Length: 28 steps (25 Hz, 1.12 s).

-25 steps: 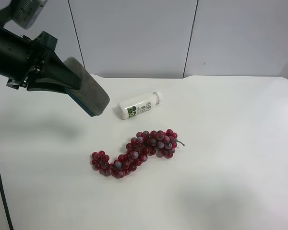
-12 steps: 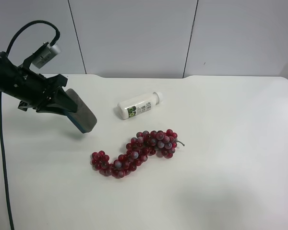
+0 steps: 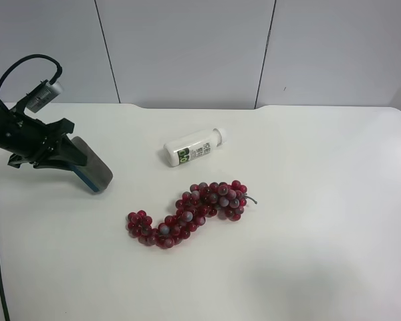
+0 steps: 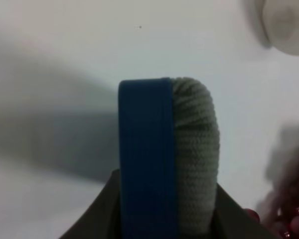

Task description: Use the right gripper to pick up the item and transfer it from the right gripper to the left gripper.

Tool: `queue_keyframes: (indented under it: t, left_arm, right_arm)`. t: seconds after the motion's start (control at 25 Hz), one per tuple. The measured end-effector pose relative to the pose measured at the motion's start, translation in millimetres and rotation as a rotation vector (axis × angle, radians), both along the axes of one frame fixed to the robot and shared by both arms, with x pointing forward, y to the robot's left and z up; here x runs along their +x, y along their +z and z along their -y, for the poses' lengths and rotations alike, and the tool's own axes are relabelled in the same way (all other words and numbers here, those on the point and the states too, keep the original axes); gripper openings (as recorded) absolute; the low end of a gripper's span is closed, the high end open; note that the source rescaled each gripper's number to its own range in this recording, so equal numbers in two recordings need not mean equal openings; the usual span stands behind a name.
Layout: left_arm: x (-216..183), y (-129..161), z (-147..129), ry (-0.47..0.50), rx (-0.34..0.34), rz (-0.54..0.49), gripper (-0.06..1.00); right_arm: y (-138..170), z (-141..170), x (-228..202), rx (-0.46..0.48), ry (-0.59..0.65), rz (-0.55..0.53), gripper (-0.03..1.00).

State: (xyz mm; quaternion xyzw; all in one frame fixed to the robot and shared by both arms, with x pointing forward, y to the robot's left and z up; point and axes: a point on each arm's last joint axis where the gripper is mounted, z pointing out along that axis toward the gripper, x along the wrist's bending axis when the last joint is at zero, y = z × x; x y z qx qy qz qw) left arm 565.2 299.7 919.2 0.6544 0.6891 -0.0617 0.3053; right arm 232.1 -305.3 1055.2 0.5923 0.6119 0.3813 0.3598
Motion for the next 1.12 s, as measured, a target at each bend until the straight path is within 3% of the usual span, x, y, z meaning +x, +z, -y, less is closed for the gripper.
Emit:
queue_keyframes:
  t: [0.2,0.24,0.4,0.44,0.48,0.68,0.92,1.12]
  left_arm:
    - [0.6,-0.5,-1.3,-0.011,0.021,0.014,0.01]
    - [0.5,-0.5,-1.2,-0.013,0.021,0.015,0.09]
    - [2.1,-0.8,-3.1,0.009,0.038,0.024,0.75]
    - [3.1,-1.0,-4.2,0.020,0.047,0.030,0.87]
    - [3.7,-1.1,-4.9,0.027,0.054,0.035,0.93]
    - [7.5,8.2,-7.1,0.057,0.071,0.082,0.99]
    - [9.9,69.4,-5.9,0.045,0.080,0.267,0.99]
    - [-14.8,123.0,0.4,-0.030,0.098,0.397,0.99]
  right_arm:
    - [0.0,0.0,0.0,0.000,0.000,0.000,0.99]
    - [0.0,0.0,0.0,0.000,0.000,0.000,0.99]
    - [0.0,0.0,0.0,0.000,0.000,0.000,0.99]
    - [0.0,0.0,0.0,0.000,0.000,0.000,0.99]
    - [0.0,0.0,0.0,0.000,0.000,0.000,0.99]
    - [0.0,0.0,0.0,0.000,0.000,0.000,0.99]
    - [0.0,0.0,0.0,0.000,0.000,0.000,0.99]
    - [0.0,0.0,0.0,0.000,0.000,0.000,0.99]
